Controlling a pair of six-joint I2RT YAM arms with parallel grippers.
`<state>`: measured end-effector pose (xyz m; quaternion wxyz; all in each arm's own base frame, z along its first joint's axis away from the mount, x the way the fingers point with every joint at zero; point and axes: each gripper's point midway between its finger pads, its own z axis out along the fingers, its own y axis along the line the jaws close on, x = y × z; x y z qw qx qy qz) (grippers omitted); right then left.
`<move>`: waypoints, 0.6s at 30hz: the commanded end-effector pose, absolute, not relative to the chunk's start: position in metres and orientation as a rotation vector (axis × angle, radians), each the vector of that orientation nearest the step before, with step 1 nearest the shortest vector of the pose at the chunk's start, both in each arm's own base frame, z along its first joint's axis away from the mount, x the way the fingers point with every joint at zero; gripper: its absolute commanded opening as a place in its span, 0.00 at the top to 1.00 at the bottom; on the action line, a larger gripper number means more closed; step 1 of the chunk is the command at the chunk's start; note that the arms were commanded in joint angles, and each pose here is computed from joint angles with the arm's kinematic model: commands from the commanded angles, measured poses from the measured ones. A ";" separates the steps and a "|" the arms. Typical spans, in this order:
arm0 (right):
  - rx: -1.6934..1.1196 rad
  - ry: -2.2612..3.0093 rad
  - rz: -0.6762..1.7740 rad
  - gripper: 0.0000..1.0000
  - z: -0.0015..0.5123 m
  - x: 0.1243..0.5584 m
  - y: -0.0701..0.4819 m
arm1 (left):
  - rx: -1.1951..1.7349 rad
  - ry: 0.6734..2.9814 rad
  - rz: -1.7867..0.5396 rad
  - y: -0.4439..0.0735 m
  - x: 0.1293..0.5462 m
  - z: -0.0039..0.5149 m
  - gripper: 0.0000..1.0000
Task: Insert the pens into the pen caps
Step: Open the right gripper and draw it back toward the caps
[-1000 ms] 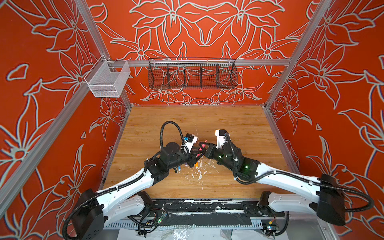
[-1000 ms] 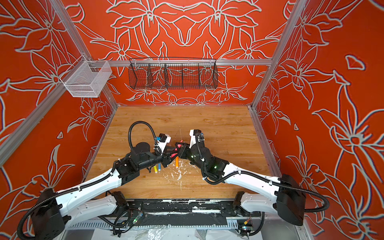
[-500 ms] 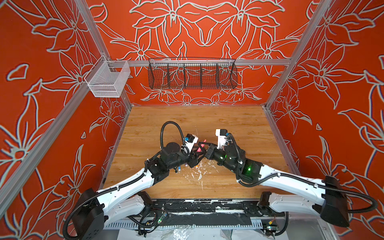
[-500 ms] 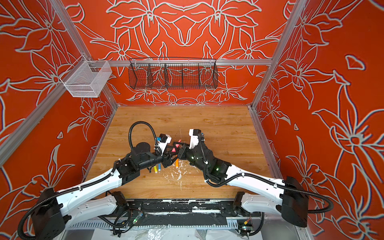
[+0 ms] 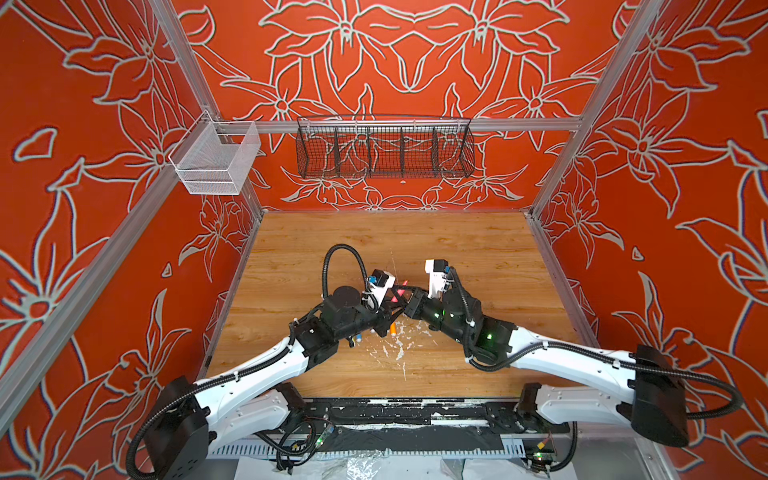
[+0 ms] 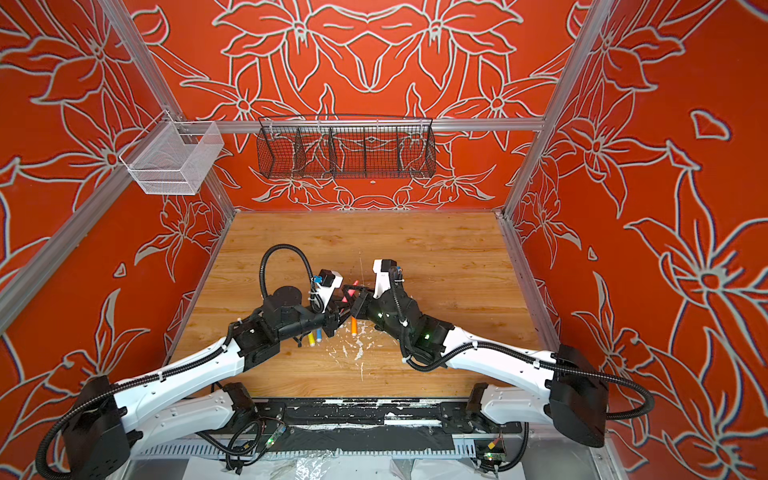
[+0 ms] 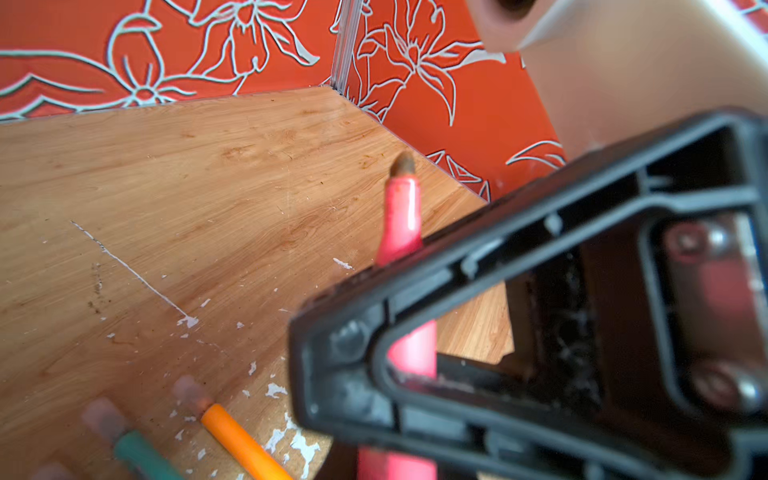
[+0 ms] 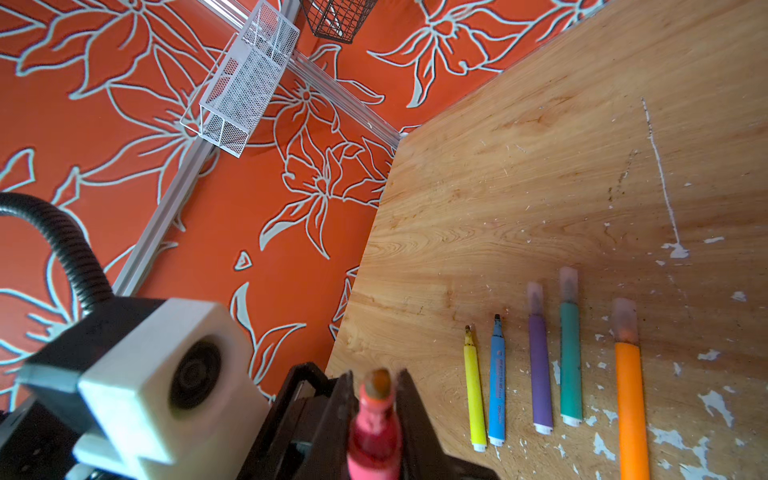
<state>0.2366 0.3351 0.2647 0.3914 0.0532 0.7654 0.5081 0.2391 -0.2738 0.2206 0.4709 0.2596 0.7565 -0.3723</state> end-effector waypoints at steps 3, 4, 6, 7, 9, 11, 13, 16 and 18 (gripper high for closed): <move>0.119 1.927 1.273 0.69 0.281 0.227 0.323 | 0.567 1.798 -0.913 -0.269 0.248 0.235 1.00; 0.110 1.934 1.234 0.63 0.280 0.226 0.314 | 0.543 1.809 -0.909 -0.265 0.251 0.234 1.00; 0.098 1.975 1.121 0.57 0.273 0.222 0.293 | 0.474 1.833 -0.886 -0.257 0.261 0.231 1.00; 0.092 1.999 1.062 0.56 0.268 0.219 0.280 | 0.430 1.854 -0.861 -0.251 0.267 0.228 1.00; 0.100 2.052 0.905 0.56 0.254 0.216 0.250 | 0.355 1.887 -0.805 -0.240 0.278 0.220 1.00; 0.104 2.111 0.743 0.56 0.235 0.212 0.220 | 0.299 1.911 -0.740 -0.231 0.287 0.215 1.00; 0.117 2.159 0.590 0.55 0.215 0.207 0.191 | 0.265 1.944 -0.675 -0.224 0.293 0.211 1.00; 0.144 2.217 0.443 0.55 0.188 0.201 0.162 | 0.271 1.950 -0.658 -0.222 0.293 0.210 1.00; 0.151 2.256 0.391 0.55 0.172 0.199 0.154 | 0.286 1.928 -0.685 -0.225 0.290 0.212 1.00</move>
